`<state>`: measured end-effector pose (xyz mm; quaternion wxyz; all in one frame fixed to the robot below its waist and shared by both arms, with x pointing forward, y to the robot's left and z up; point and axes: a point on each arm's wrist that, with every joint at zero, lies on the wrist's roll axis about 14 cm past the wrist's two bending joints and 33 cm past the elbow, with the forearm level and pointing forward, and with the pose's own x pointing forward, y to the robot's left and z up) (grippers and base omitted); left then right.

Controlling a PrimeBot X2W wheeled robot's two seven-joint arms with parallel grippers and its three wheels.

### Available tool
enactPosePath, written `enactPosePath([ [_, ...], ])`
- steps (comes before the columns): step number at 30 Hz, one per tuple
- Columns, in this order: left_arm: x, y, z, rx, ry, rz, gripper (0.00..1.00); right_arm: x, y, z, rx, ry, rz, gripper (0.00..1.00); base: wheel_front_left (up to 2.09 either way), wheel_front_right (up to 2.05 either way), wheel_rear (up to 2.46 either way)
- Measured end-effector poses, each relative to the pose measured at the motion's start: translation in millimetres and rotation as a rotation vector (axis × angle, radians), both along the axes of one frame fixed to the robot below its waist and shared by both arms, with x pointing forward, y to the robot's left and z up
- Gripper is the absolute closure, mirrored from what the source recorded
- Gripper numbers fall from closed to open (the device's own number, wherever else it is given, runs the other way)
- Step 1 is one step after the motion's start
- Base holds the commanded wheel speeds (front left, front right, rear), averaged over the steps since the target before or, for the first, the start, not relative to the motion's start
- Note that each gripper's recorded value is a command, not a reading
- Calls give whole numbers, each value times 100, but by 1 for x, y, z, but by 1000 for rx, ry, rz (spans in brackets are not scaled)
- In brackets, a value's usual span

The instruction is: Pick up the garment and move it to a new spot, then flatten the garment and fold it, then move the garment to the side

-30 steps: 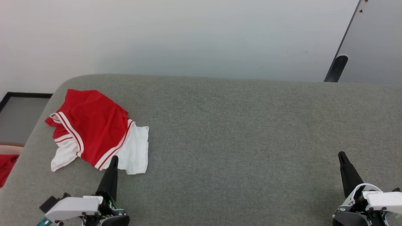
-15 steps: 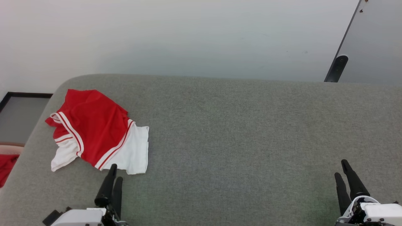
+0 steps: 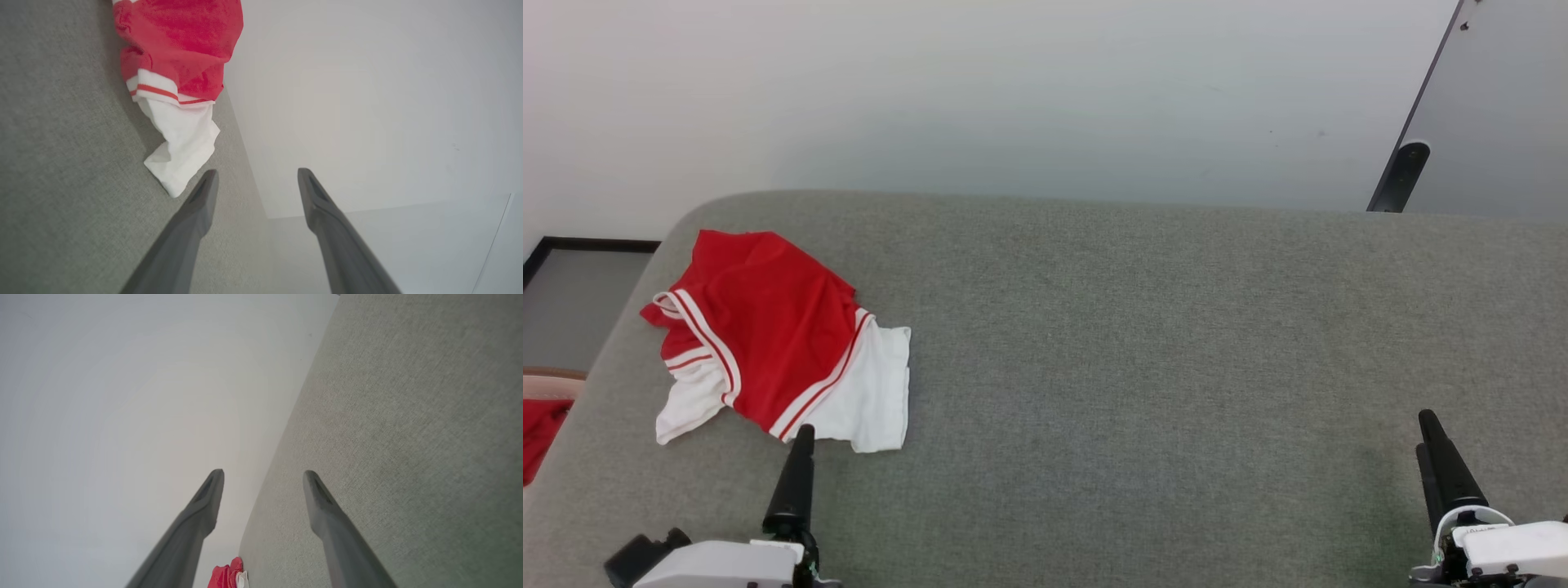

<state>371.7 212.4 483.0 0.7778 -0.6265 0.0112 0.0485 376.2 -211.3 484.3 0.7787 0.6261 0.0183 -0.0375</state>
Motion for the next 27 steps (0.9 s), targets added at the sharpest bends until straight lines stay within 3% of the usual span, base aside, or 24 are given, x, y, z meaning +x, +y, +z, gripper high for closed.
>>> enactPosePath([
  [12,2,6,6,290,11,5,0,2,-3,-1,-325,16,41,0,0,0,0],
  [27,1,8,4,668,49,-28,0,5,-1,4,-592,-2,68,0,0,0,0],
])
